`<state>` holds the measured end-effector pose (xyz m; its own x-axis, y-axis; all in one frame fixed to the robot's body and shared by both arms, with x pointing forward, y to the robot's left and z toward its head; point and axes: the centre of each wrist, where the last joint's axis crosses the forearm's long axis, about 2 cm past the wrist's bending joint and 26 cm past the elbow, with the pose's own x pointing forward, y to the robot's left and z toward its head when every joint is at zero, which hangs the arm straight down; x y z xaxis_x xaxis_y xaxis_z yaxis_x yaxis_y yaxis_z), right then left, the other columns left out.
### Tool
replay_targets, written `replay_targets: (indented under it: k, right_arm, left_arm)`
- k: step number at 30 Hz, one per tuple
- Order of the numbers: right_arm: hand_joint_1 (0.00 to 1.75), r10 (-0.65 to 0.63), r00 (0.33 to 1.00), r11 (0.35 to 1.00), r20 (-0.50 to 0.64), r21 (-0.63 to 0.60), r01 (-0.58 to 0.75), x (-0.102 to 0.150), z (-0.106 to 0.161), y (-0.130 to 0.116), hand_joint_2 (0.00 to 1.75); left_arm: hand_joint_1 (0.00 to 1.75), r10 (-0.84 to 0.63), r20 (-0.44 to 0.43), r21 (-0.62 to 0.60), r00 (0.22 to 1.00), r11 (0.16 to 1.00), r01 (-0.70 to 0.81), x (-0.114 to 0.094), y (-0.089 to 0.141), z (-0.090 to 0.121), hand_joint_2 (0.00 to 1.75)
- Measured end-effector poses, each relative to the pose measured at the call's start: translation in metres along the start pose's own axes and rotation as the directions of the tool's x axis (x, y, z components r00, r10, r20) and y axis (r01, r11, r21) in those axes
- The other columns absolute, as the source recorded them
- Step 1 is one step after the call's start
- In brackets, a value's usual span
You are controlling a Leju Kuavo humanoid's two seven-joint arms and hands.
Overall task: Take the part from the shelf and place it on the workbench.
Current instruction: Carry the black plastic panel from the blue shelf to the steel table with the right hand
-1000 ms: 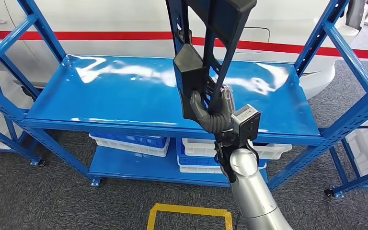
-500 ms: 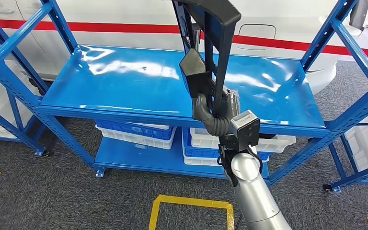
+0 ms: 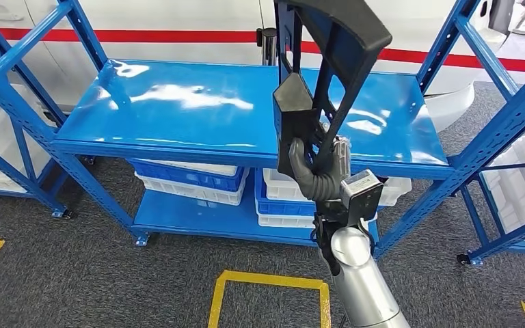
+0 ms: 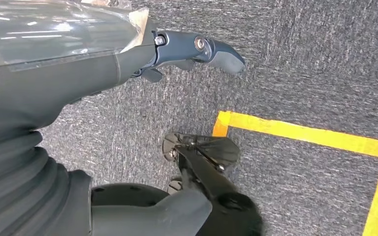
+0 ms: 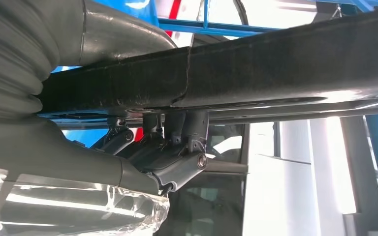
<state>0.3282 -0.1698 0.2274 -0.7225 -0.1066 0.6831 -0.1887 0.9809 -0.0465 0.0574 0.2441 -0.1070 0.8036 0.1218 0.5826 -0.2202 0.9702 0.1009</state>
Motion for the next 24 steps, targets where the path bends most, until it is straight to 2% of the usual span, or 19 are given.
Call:
replay_targets:
  k: [7,24]
  right_arm:
    - [1.75,0.021,0.999,1.000,0.044,-0.015,-0.021,0.0058,-0.0005,-0.0020,1.75]
    - [1.75,0.042,0.997,0.999,0.057,-0.022,-0.041,0.0072,0.0022,-0.0069,1.75]
  left_arm:
    - [0.00,-0.008,0.005,-0.007,1.000,1.000,0.008,0.0006,0.0009,-0.0006,1.75]
    - [0.00,-0.024,0.000,-0.014,1.000,1.000,0.024,-0.0005,0.0011,0.0000,1.75]
